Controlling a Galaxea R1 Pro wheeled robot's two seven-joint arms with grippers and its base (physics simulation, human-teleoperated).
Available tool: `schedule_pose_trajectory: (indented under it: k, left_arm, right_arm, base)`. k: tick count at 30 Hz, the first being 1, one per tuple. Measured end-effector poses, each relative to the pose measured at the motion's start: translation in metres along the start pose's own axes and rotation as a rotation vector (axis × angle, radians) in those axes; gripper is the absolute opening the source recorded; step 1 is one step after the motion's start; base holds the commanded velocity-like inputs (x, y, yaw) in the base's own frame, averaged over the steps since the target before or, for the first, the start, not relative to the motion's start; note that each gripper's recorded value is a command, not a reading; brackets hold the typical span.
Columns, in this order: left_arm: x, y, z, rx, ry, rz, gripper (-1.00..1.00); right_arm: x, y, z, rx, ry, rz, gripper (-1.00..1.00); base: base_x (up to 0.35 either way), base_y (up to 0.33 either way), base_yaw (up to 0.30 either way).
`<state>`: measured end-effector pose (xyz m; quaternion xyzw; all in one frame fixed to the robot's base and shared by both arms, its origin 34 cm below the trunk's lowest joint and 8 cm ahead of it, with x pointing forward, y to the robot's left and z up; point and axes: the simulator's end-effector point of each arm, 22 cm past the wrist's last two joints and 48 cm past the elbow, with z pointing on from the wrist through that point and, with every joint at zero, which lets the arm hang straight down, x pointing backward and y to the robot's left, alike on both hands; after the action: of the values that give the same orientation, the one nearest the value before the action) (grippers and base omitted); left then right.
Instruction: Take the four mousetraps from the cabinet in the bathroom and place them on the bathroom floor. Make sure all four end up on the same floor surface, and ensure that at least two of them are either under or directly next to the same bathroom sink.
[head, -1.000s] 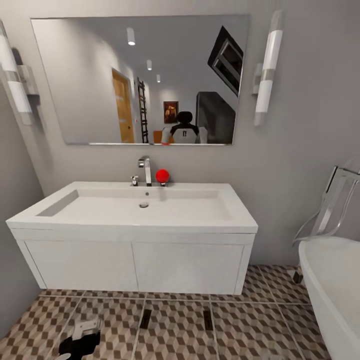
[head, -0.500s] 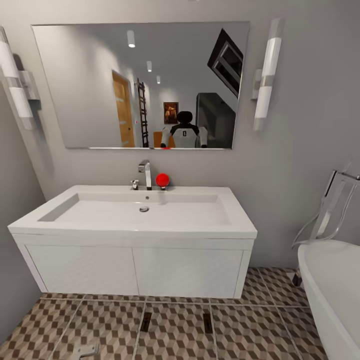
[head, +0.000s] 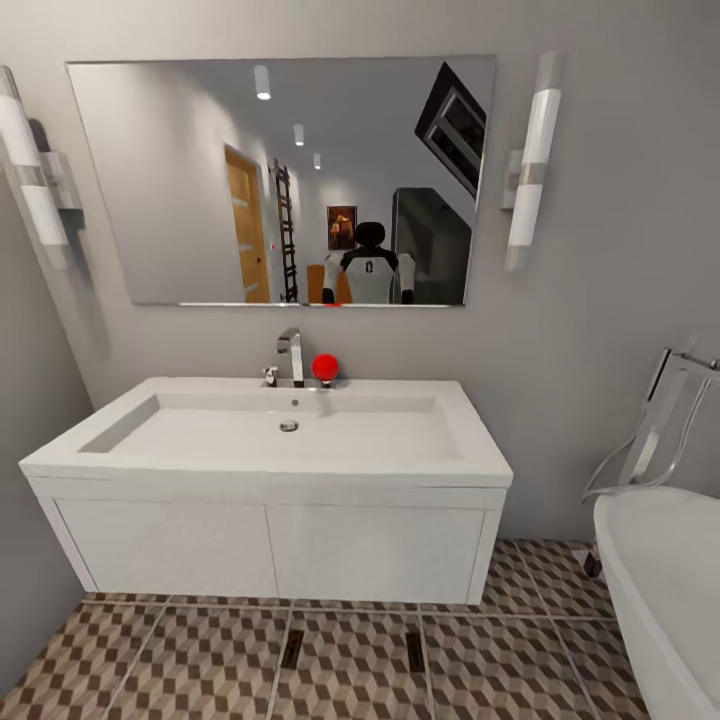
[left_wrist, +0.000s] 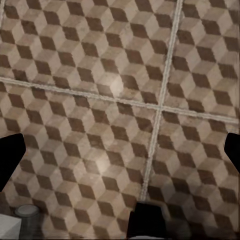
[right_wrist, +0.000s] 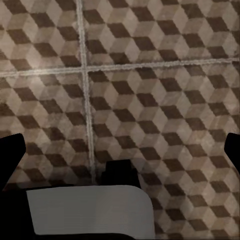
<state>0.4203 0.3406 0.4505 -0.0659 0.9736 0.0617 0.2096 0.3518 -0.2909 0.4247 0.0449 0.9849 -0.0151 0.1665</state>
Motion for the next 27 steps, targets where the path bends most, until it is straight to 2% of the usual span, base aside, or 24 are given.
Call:
schedule_pose_trajectory:
  k: [12,27]
  left_arm:
    - [0.033,-0.001,-0.023,0.006,0.056,0.005,1.0]
    - [0.03,-0.001,-0.047,0.009,0.065,0.006,1.0]
  right_arm:
    - [0.003,0.001,-0.02,-0.005,0.041,-0.001,1.0]
    - [-0.003,0.003,-0.045,-0.014,0.05,-0.049,1.0]
  base:
    - [0.0,0.0,0.0]
    - [0.0,0.0,0.0]
